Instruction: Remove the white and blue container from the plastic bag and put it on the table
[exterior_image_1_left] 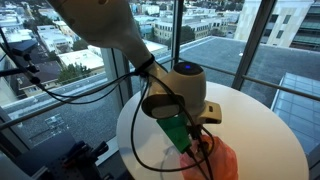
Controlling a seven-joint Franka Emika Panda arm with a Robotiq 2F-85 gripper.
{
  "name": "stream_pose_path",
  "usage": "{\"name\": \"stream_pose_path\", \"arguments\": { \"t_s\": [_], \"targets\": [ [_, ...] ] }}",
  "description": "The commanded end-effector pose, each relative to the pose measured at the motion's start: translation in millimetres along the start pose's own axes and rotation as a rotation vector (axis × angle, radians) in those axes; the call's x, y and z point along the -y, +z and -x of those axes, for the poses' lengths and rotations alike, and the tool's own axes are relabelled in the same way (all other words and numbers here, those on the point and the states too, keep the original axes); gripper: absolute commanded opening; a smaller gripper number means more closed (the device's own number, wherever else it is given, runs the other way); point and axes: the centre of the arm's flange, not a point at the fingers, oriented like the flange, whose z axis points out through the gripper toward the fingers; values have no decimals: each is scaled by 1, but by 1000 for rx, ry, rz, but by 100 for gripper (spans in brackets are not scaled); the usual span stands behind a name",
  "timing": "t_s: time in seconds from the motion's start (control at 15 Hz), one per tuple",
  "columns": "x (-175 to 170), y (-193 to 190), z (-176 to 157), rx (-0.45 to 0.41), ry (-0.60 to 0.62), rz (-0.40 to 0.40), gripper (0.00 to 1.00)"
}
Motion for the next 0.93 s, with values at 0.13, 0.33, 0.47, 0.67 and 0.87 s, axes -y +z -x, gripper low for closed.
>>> {"name": "stream_pose_path", "arguments": {
  "t_s": [0.13,0.33,0.47,0.67,0.87],
  "targets": [
    [3,-1,-10,-29,-8,-15,33],
    [13,-16,-6,-38,-30,-25,24],
    [20,-25,-5,-46,-42,-31,24],
    [31,-38,-4,-55,-60,-44,24],
    [45,-51,2,-40,-78,-66,24]
  ]
}}
